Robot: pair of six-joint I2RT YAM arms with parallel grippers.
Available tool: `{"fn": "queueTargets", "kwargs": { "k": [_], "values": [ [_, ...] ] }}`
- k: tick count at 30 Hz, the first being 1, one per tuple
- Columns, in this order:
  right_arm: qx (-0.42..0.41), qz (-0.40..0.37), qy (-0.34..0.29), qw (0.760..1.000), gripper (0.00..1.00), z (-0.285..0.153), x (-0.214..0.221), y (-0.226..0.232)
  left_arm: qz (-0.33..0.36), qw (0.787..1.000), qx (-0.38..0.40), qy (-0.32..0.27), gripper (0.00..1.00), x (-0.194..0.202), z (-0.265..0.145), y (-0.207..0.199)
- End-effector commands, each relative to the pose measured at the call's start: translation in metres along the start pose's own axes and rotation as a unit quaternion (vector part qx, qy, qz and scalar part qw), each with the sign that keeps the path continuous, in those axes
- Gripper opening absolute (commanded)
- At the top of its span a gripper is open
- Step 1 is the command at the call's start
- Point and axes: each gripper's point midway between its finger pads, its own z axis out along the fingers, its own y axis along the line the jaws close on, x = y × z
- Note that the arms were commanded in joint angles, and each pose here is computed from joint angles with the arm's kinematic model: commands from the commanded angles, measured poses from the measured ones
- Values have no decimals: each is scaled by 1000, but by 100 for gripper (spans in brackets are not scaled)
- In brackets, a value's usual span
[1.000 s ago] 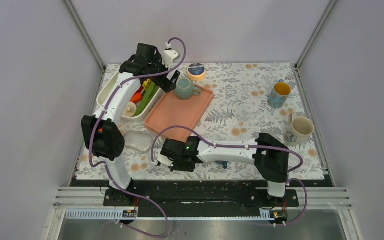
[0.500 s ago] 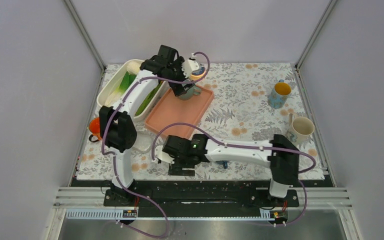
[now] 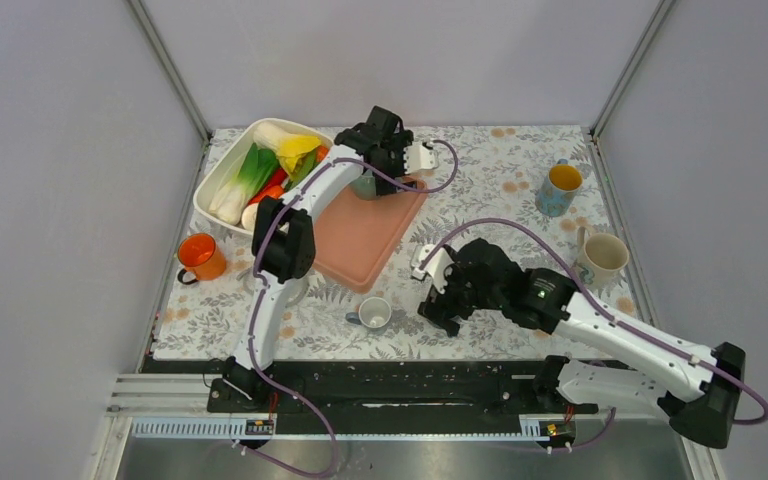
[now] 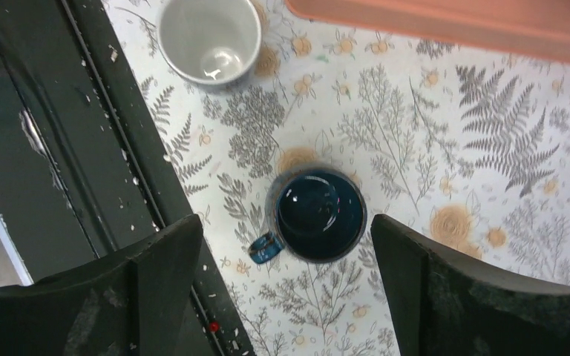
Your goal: Turn the mug right side up
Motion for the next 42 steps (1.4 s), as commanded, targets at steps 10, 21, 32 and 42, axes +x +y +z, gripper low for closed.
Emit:
{"fn": "queueTargets", "kwargs": {
  "k": [10, 21, 32, 42],
  "values": [
    [16, 43, -61, 997, 94, -10, -5, -6, 87, 994, -42, 56, 63, 24, 27, 10],
    [9, 44, -65, 997, 94, -8, -7, -4, 103, 991, 26, 83, 24, 42, 23, -33],
    [74, 116, -105, 985, 98, -2, -22, -38, -34, 997, -65, 12, 0, 0, -24, 3],
    [109, 261, -159, 946, 97, 51, -52, -89, -263, 959, -45, -98, 0, -15, -82, 3]
  ]
}}
